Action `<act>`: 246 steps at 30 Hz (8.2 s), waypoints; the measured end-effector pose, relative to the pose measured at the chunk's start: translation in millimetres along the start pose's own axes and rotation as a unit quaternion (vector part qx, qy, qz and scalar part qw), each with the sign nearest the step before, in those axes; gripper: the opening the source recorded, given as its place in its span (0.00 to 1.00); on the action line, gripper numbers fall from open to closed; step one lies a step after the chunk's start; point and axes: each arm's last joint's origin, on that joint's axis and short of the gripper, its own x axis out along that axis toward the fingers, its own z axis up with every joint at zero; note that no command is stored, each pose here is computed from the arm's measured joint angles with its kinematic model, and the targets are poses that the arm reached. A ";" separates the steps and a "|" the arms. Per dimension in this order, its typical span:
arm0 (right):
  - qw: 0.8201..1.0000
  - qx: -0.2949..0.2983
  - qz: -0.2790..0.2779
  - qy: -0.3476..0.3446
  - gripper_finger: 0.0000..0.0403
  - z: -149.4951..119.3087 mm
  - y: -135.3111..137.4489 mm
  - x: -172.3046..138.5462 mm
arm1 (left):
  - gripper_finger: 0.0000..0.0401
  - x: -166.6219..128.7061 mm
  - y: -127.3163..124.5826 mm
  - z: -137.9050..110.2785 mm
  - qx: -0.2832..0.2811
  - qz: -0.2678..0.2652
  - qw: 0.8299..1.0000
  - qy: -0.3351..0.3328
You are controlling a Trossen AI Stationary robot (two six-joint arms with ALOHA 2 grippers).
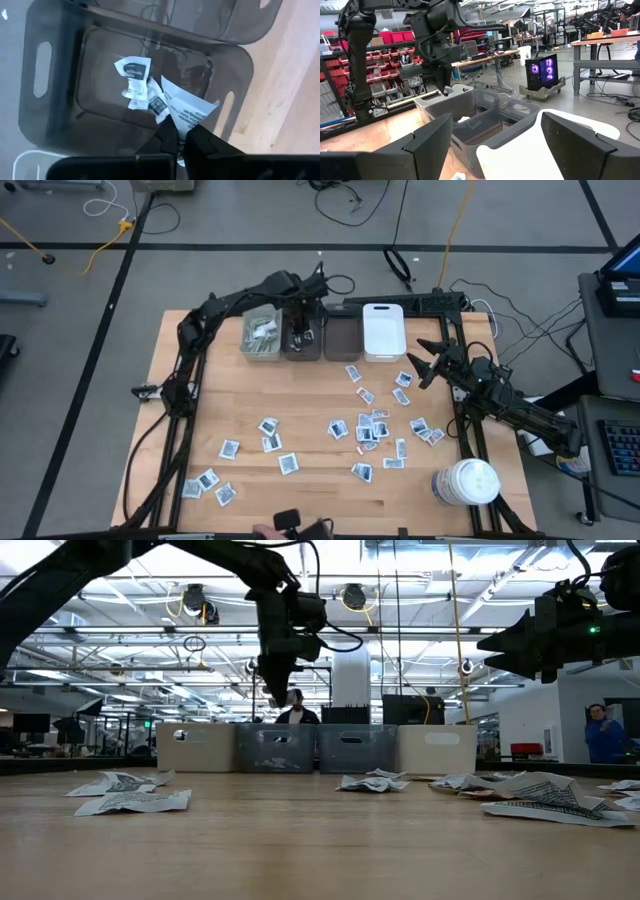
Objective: Pick & Place First Aid Supplies
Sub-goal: Put the towelette pack into the left black bin
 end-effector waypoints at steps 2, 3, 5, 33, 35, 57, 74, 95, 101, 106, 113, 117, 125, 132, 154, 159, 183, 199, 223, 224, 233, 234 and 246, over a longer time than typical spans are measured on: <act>1.000 0.000 0.000 0.000 0.74 0.1 0.0 0.0 | 0.02 6.4 1.5 2.2 0.009 0.001 1.000 -0.002; 1.000 0.000 0.000 0.000 0.74 0.0 0.0 0.0 | 0.01 9.3 1.8 2.9 0.011 -0.001 1.000 -0.001; 1.000 0.000 0.000 0.000 0.74 0.0 0.0 0.0 | 0.02 18.4 5.1 5.4 0.010 -0.005 1.000 0.001; 1.000 0.000 0.000 0.000 0.74 0.1 0.0 0.0 | 0.33 79.7 24.9 12.4 0.011 0.001 0.999 0.046; 1.000 0.000 0.000 0.000 0.74 0.1 0.0 0.0 | 0.41 79.6 26.6 11.9 0.004 0.002 0.999 0.045; 1.000 0.000 0.000 0.000 0.74 0.1 0.1 0.0 | 0.67 54.1 30.6 4.6 -0.002 0.006 0.999 0.038; 1.000 0.000 0.000 0.000 0.74 0.1 0.0 0.0 | 0.65 8.3 -10.8 0.6 0.028 0.016 0.999 0.030; 1.000 0.000 0.000 0.000 0.74 0.1 0.1 0.0 | 0.65 8.7 -210.1 -4.1 0.240 0.008 0.969 0.062; 1.000 0.000 0.000 0.000 0.74 0.0 0.0 0.0 | 0.66 6.2 -261.2 -20.5 0.270 0.004 0.961 0.064; 1.000 0.000 0.000 0.000 0.74 0.1 0.0 0.0 | 0.64 3.4 -302.2 -38.5 0.285 -0.002 0.957 0.062; 1.000 0.000 0.000 0.000 0.74 0.1 0.1 0.0 | 0.64 -1.1 -349.7 -64.8 0.313 -0.090 0.943 0.076; 1.000 0.000 0.000 0.000 0.74 0.0 0.0 0.0 | 0.64 -2.1 -360.2 -70.2 0.317 -0.107 0.940 0.074; 1.000 0.000 0.000 0.000 0.74 0.1 0.0 0.0 | 0.64 3.9 -352.1 -80.2 0.307 -0.104 0.942 0.085; 1.000 0.000 0.001 -0.003 0.74 0.7 0.2 0.0 | 0.64 10.3 -334.6 -94.2 0.315 -0.112 0.941 0.056; 1.000 0.000 0.001 -0.003 0.74 0.7 0.1 0.0 | 0.64 51.9 -347.6 -124.3 0.326 -0.130 0.936 -0.002; 1.000 0.000 0.001 -0.003 0.74 0.7 0.1 0.0 | 0.64 71.1 -346.1 -133.1 0.319 -0.113 0.941 -0.009; 1.000 0.000 0.001 -0.003 0.74 0.7 0.1 0.0 | 0.44 105.4 -335.1 -150.3 0.335 -0.086 0.938 -0.035; 1.000 0.000 0.001 -0.003 0.74 0.6 0.1 0.0 | 0.04 89.8 -329.3 -138.7 0.308 -0.096 0.947 0.000; 1.000 0.000 0.000 -0.001 0.74 0.4 0.1 0.1 | 0.03 -25.4 -238.2 -88.4 0.220 -0.064 0.973 0.028; 1.000 0.000 0.000 -0.001 0.74 0.2 0.0 0.1 | 0.03 -25.0 -231.9 -86.0 0.207 -0.063 0.976 0.028; 1.000 0.000 0.000 -0.001 0.74 0.3 0.1 0.1 | 0.03 -22.0 -154.2 -67.0 0.114 -0.048 0.992 0.020; 1.000 0.000 0.000 -0.001 0.74 0.3 0.1 0.1 | 0.03 -21.9 -144.3 -65.7 0.104 -0.045 0.993 0.018; 1.000 0.000 0.000 -0.001 0.74 0.3 0.1 0.1 | 0.03 -23.4 -36.2 -61.6 -0.004 -0.009 0.999 -0.048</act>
